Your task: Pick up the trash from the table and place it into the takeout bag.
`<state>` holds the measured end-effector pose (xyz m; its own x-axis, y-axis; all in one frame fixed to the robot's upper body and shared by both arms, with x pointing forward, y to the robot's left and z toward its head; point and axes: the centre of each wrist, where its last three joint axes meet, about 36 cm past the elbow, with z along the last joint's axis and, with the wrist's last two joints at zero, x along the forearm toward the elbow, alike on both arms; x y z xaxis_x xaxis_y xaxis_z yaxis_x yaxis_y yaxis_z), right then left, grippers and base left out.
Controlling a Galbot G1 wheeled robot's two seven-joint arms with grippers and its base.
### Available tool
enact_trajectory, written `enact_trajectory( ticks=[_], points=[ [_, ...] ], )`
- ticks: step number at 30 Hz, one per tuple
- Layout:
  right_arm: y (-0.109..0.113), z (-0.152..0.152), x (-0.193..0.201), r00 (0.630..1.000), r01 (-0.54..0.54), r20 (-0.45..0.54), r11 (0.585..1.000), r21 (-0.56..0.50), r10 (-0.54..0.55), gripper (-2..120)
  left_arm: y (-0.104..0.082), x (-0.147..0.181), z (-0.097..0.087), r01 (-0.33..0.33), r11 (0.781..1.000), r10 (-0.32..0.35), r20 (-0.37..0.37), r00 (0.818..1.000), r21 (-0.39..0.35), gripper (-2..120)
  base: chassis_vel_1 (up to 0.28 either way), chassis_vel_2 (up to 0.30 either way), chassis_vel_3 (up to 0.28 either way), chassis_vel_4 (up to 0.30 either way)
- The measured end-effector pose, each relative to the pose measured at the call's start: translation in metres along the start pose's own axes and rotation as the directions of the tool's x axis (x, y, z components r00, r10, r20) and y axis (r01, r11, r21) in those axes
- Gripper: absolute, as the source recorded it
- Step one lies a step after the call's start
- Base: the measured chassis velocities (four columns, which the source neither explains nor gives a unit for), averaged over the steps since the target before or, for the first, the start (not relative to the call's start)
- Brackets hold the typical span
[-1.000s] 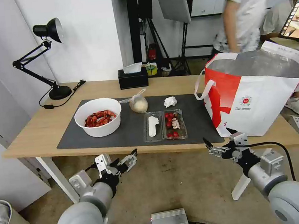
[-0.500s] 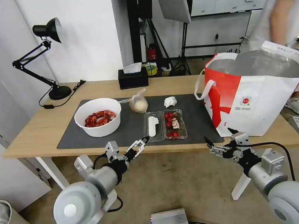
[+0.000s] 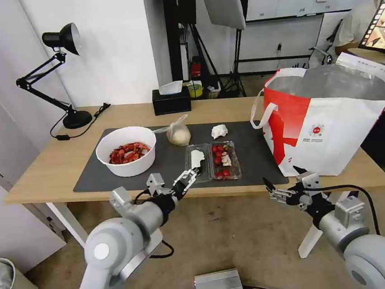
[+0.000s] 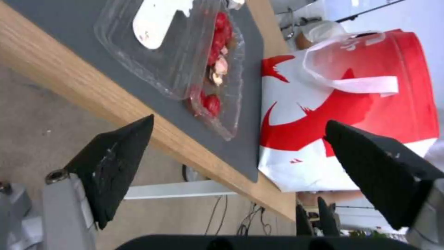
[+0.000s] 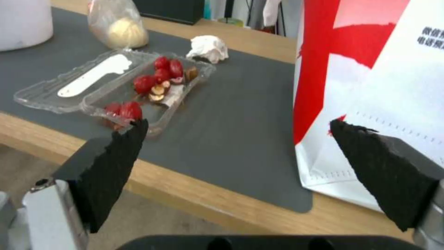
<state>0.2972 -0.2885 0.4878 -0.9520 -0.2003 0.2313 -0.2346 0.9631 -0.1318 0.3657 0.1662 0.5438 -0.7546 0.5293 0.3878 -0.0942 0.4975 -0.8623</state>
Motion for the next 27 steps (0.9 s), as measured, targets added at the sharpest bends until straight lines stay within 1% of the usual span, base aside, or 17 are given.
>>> enact_trajectory(
  ticks=[9,12,18,20,26,27],
  points=[
    [0.002,0.001,0.003,1.0,-0.006,-0.004,1.0,-0.004,0.006,100,-0.008,-0.014,0.009,0.009,1.0,-0.009,-0.017,1.0,0.008,100,0.0,0.0,0.0,0.0],
    [0.003,0.002,0.006,1.0,-0.01,-0.004,1.0,-0.006,0.01,100,-0.013,-0.029,0.014,0.044,0.999,-0.044,-0.005,0.999,0.024,100,0.0,0.0,0.0,0.0],
    [0.004,0.003,0.009,1.0,-0.021,-0.007,1.0,-0.003,0.021,100,-0.02,-0.042,0.021,0.052,0.998,-0.052,-0.015,0.999,0.034,100,0.0,0.0,0.0,0.0],
    [0.003,0.003,0.01,1.0,-0.023,-0.006,1.0,-0.001,0.023,100,-0.023,-0.053,0.025,0.079,0.996,-0.079,-0.01,0.997,0.045,100,0.0,0.0,0.0,0.0],
    [0.003,0.003,0.01,1.0,-0.024,-0.004,1.0,0.001,0.024,100,-0.032,-0.07,0.028,0.113,0.992,-0.113,-0.004,0.994,0.061,100,0.0,0.0,0.0,0.0],
    [0.003,0.003,0.01,1.0,-0.025,-0.003,1.0,0.001,0.025,100,-0.033,-0.075,0.029,0.128,0.99,-0.128,-0.003,0.992,0.064,100,0.0,0.0,0.0,0.0]
  ],
)
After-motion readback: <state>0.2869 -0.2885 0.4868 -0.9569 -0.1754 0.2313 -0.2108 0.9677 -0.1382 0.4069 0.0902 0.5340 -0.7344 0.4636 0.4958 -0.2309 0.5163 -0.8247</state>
